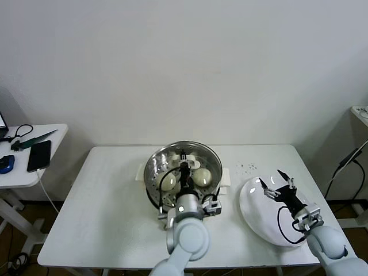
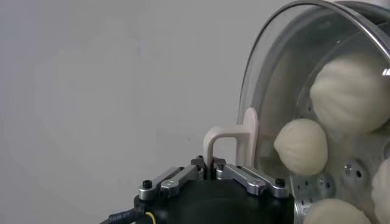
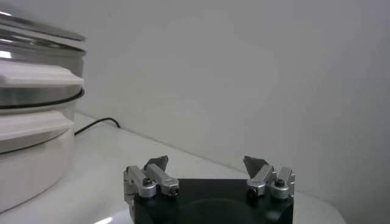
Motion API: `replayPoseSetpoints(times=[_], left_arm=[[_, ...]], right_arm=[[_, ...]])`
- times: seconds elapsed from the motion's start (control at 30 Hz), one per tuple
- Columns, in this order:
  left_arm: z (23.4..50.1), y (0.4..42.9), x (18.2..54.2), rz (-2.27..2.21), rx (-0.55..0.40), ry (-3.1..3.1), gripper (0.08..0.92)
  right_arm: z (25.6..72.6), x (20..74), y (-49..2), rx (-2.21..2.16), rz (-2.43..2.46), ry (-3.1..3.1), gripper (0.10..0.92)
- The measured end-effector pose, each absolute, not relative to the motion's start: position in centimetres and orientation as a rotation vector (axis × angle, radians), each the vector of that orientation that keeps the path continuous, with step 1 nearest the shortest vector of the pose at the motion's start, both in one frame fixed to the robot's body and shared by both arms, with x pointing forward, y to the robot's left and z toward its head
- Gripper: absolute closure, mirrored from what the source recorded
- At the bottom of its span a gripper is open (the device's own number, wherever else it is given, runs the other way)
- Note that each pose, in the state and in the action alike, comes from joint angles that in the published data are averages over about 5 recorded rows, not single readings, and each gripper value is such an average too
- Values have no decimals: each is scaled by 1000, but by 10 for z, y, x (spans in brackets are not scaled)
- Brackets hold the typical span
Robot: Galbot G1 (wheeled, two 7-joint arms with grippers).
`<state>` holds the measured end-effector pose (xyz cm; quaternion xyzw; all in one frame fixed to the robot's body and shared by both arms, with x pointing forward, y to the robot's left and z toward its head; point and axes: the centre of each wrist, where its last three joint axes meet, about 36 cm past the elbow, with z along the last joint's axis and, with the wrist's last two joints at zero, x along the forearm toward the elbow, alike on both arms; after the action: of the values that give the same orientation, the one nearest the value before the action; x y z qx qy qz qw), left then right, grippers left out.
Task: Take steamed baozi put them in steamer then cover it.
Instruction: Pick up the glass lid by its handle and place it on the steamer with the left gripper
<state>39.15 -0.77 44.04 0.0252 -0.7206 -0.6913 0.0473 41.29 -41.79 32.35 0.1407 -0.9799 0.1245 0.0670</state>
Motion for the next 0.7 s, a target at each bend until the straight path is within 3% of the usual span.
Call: replayPoseSetpoints(times=[0.7], left_arm=[[423, -10, 398, -2126, 93, -2148, 853]], right_arm=[[321, 412, -418, 434, 376, -2954, 200]])
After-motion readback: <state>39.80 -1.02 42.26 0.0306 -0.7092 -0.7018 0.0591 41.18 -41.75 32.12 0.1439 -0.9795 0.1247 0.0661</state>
